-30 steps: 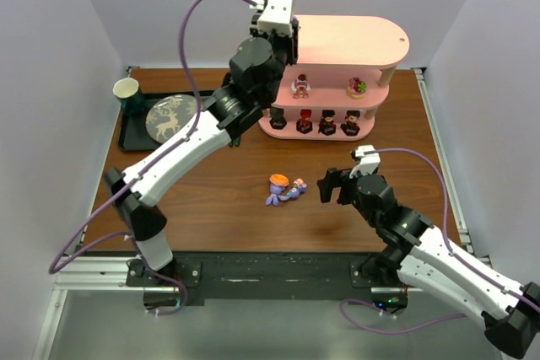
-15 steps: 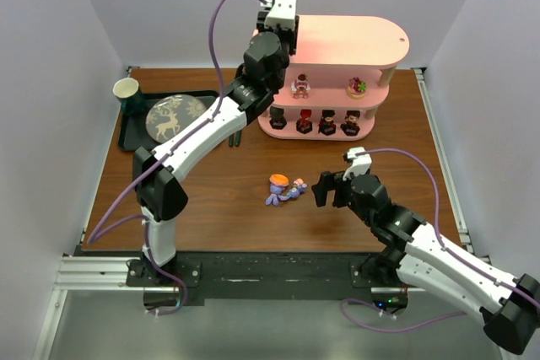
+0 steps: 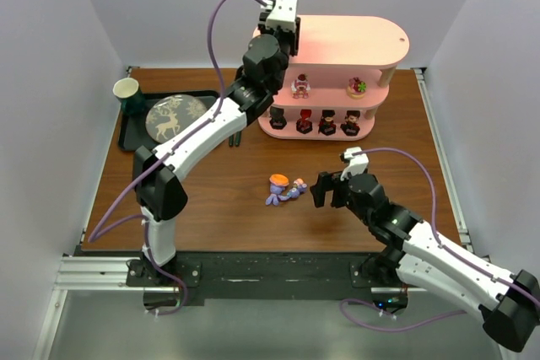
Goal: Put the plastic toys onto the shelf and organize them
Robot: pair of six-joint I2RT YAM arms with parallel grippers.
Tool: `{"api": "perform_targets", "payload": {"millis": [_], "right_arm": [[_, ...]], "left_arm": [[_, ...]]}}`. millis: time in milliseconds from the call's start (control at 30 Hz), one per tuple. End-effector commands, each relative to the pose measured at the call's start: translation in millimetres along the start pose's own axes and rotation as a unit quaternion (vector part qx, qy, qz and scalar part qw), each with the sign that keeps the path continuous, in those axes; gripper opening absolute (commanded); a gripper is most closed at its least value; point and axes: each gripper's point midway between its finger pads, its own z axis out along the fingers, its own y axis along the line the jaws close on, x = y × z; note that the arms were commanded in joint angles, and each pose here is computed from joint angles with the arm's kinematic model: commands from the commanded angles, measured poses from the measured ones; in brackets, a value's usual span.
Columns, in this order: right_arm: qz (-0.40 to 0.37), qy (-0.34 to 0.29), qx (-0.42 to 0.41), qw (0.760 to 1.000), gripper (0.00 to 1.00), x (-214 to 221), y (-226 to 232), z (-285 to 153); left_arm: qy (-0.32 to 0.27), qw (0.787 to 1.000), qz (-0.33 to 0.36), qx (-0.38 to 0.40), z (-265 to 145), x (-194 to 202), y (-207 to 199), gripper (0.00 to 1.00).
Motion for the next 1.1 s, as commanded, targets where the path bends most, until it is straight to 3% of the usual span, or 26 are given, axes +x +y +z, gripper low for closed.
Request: {"api": "perform_targets", "payload": {"millis": [0,167,367,800,933,1033,1067], "right_arm": [[-0.005,-0.011,-0.010,1.000,0.99,-4.0,4.5,2.5],[-0.007,-0.012,-0.011,1.000,0.99,-3.7,4.1,2.4],[-0.006,-0.011,-0.010,1.000,0.99,-2.3,3.7,2.6],[-0.005,-0.006,-0.011,1.000,0.98,-2.9,5.0,1.8],[-0.003,-0.002,-0.013,1.000,0.99,-6.5,6.8,-1.5],[0.004,-0.001,-0.020,1.000,0.98,-12.8,11.3,-6.7],[0.006,0.000,-0.022,1.000,0.98,-13.9,11.9,-8.3]], "left_arm": [[-0.040,0.999,-0.024,0.002,-3.0,-29.3,7.0,0.02],[-0.041,0.999,-0.029,0.016,-8.7,-27.4,9.5,0.03],[-0.039,0.998,-0.030,0.030,-11.1,-25.7,8.3,0.10],[-0.050,0.997,-0.045,0.040,-18.7,-47.2,13.8,0.88],[-0.063,0.994,-0.072,0.046,-31.9,-78.2,20.5,1.00],[-0.069,0.991,-0.094,0.061,-55.4,-111.8,29.8,1.00],[-0.047,0.992,-0.093,0.070,-61.4,-105.5,28.8,1.00]]}}
